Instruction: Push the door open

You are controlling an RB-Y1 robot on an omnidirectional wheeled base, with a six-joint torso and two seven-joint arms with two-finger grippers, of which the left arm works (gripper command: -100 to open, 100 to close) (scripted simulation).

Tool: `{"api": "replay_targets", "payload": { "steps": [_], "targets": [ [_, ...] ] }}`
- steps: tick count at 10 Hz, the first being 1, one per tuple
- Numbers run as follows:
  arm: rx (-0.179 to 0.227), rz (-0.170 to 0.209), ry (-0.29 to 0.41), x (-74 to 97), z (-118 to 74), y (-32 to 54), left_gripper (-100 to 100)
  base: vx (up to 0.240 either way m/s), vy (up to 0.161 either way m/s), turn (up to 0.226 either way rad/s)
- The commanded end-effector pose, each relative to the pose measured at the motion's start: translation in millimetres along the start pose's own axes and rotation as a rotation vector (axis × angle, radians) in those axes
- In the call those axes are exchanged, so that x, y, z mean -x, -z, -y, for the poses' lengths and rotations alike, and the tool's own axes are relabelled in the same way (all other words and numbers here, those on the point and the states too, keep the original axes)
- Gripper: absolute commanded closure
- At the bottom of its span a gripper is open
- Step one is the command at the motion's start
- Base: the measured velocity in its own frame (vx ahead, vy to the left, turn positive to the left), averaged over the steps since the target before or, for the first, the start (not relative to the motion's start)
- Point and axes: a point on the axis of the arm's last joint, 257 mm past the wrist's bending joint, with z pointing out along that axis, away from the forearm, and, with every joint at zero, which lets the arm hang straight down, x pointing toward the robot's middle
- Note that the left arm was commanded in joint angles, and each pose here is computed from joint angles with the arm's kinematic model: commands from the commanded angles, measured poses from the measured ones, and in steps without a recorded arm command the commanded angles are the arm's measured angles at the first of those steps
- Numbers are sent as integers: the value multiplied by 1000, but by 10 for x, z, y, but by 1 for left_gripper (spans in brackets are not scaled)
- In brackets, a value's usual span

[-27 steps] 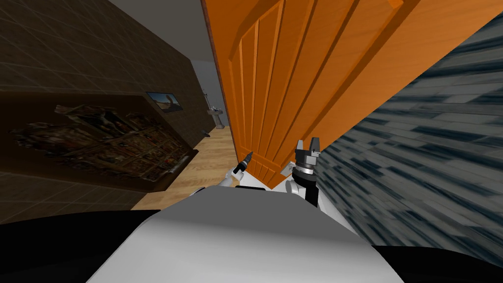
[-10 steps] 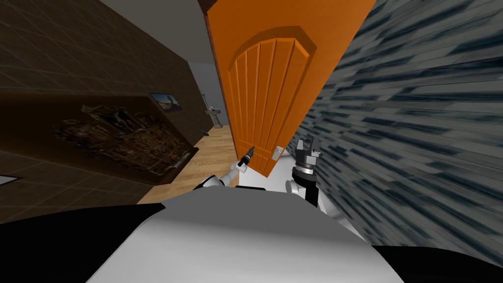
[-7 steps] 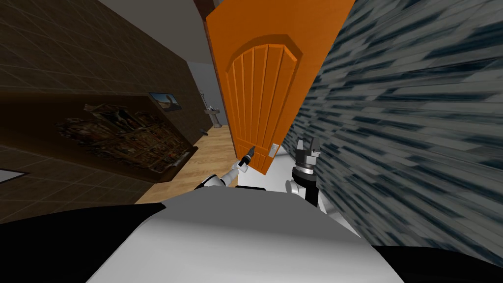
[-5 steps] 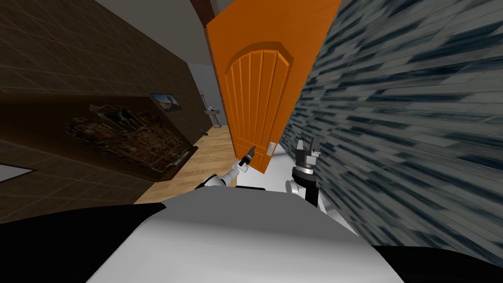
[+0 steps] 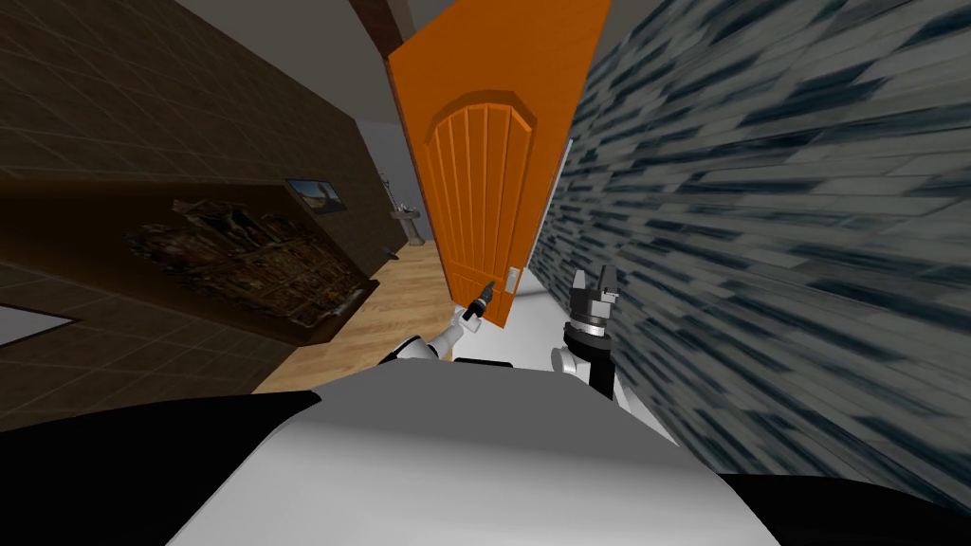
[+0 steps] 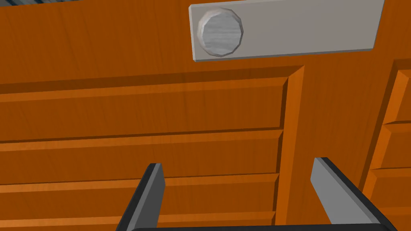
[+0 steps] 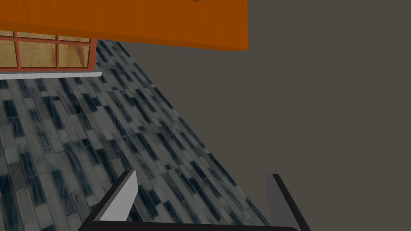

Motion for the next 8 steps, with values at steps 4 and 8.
{"api": "replay_targets", "payload": {
  "steps": [4,8],
  "targets": [
    [6,13,-20,160,-27,20,-100,-88,-105,-30],
    [12,37,-50,397,-55,64,-100,227,-111,-22]
  ]
}}
